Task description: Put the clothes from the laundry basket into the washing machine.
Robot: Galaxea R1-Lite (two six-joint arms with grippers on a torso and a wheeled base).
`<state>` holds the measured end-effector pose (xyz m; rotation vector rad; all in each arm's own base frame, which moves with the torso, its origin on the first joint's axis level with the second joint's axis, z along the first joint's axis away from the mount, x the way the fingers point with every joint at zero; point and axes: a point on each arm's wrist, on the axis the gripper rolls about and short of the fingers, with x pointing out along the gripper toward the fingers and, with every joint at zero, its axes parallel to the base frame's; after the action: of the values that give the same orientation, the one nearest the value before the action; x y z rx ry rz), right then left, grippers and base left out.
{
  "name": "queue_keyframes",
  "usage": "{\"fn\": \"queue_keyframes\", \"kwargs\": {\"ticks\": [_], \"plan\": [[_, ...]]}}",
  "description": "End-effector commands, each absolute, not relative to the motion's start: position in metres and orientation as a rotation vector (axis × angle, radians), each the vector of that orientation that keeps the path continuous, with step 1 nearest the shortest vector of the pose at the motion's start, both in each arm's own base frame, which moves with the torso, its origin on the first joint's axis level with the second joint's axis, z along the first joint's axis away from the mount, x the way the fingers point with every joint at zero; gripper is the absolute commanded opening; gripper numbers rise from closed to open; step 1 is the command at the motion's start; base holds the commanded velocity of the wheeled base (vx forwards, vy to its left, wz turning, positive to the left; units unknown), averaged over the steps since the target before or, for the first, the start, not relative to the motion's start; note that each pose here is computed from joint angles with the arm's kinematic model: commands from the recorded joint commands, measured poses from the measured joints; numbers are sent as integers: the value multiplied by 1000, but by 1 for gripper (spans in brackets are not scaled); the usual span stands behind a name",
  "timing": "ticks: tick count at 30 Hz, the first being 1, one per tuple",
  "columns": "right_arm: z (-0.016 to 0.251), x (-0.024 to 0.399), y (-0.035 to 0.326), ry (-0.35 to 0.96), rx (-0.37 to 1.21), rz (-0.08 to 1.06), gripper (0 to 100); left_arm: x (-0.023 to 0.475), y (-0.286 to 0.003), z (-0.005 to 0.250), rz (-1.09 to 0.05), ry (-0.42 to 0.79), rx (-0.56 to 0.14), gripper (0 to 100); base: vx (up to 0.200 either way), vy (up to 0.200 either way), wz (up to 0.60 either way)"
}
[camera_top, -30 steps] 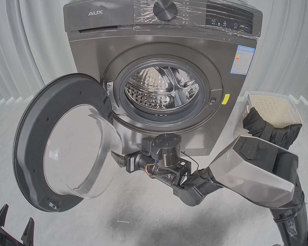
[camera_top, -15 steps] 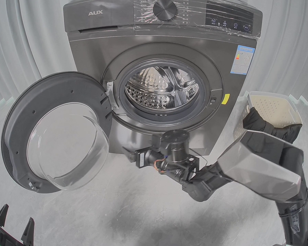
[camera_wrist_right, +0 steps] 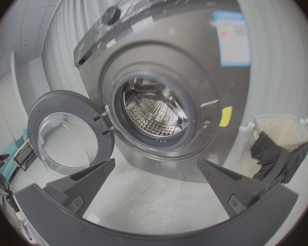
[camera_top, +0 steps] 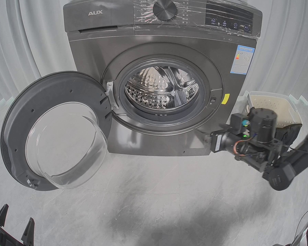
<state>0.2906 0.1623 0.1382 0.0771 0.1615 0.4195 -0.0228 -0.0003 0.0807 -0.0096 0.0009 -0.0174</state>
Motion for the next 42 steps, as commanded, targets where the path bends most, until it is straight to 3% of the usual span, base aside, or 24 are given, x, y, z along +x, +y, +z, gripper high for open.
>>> {"fn": "queue_keyframes", "kwargs": {"ticks": [1,13,21,27,42], "plan": [[186,234,90,12,73,287,100,-23,0,76,-21,2,-5,100,0,0,0],[195,159,46,-86,88,210,100,-23,0,76,-18,0,-5,100,0,0,0],[188,89,16,-230,75,127,100,-23,0,76,-21,0,-6,100,0,0,0],[189,61,8,-337,83,82,100,-23,0,76,-21,0,-8,100,0,0,0],[144,13,0,-243,56,80,100,-23,0,76,-21,0,-9,100,0,0,0]]}}
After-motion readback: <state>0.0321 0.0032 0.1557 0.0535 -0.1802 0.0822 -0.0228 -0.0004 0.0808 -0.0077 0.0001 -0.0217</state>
